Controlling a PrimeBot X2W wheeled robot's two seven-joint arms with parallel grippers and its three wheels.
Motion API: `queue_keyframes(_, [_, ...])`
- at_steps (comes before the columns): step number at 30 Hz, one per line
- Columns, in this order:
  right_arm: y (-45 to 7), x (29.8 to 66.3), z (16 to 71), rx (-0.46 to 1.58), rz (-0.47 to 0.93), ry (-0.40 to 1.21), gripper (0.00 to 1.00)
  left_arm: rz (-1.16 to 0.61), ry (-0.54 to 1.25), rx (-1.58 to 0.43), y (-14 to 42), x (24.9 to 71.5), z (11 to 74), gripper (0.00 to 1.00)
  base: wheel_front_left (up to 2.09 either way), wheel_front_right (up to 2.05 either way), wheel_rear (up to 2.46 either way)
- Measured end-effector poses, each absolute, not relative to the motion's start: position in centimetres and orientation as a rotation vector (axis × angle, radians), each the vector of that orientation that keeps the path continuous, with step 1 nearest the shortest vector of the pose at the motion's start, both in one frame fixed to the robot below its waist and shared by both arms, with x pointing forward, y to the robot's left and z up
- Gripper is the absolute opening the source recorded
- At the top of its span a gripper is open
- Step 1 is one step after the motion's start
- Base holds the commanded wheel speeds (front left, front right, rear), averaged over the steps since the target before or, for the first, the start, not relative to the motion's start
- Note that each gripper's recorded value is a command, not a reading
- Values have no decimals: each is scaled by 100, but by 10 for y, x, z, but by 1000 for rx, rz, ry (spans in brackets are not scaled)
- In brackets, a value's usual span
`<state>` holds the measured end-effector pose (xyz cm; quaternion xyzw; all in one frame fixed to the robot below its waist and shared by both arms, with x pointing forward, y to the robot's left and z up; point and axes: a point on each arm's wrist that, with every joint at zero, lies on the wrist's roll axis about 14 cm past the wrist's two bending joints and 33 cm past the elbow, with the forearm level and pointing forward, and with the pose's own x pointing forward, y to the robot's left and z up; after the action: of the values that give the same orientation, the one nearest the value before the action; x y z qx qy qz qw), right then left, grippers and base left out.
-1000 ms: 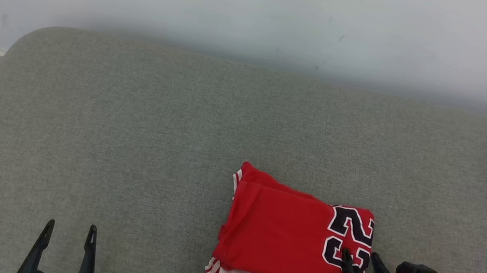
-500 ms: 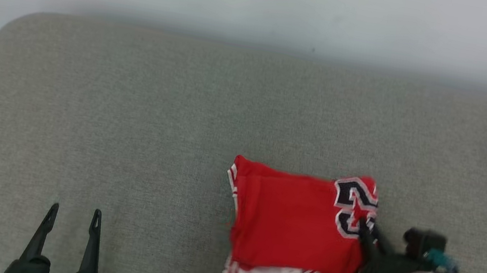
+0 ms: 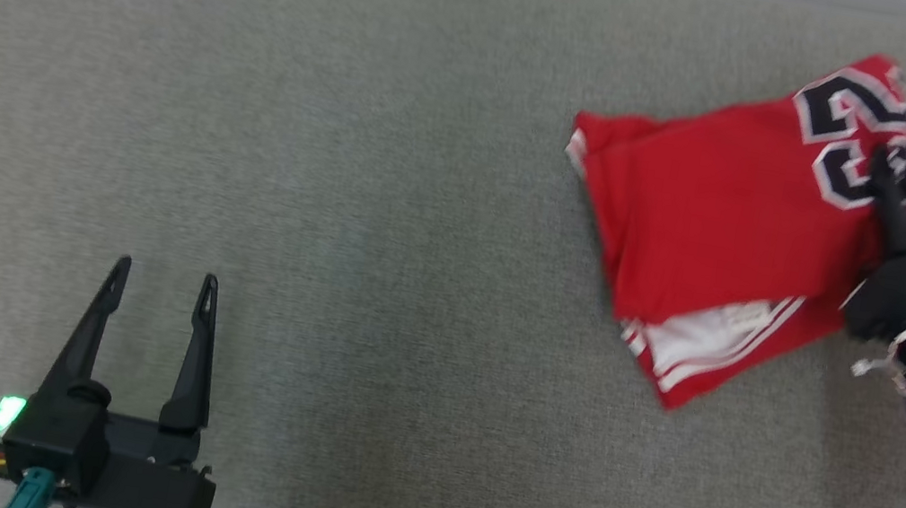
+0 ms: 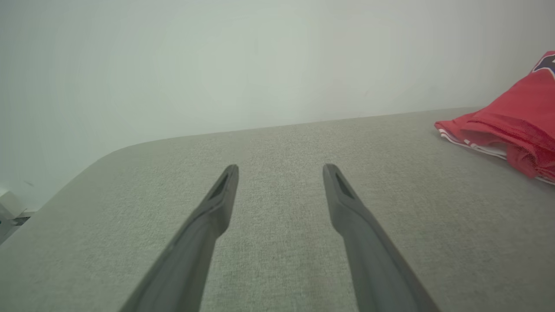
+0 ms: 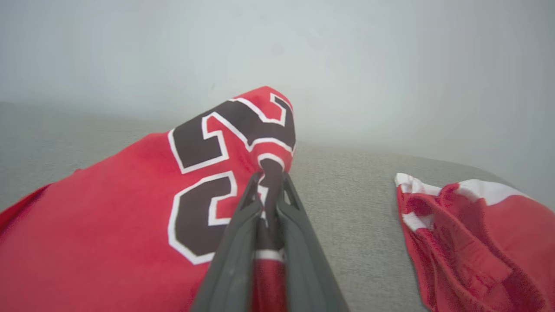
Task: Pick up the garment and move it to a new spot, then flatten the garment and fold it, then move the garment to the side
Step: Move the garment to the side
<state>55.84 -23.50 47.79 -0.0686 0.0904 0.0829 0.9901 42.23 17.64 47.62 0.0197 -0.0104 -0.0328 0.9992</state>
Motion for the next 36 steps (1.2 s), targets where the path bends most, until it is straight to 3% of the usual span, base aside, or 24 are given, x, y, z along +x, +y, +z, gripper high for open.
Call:
queue_keyframes(6, [-290, 576, 496, -245, 98, 169, 0, -128, -37, 59, 160, 454, 469, 100, 0, 0, 0])
queue_keyframes(22, [-434, 574, 539, -493, -160, 255, 0, -315, -106, 58, 99, 511, 442, 100, 0, 0, 0])
queue_keyframes(34, [-486, 568, 535, -583, -276, 353, 0, -347, -100, 51, 88, 517, 423, 100, 0, 0, 0])
queue_keyframes(35, [-485, 569, 533, -583, -274, 354, 38, -347, -99, 52, 88, 517, 423, 100, 0, 0, 0])
queue_keyframes(36, [-485, 569, 533, -583, -274, 354, 38, -347, -99, 52, 88, 517, 423, 100, 0, 0, 0])
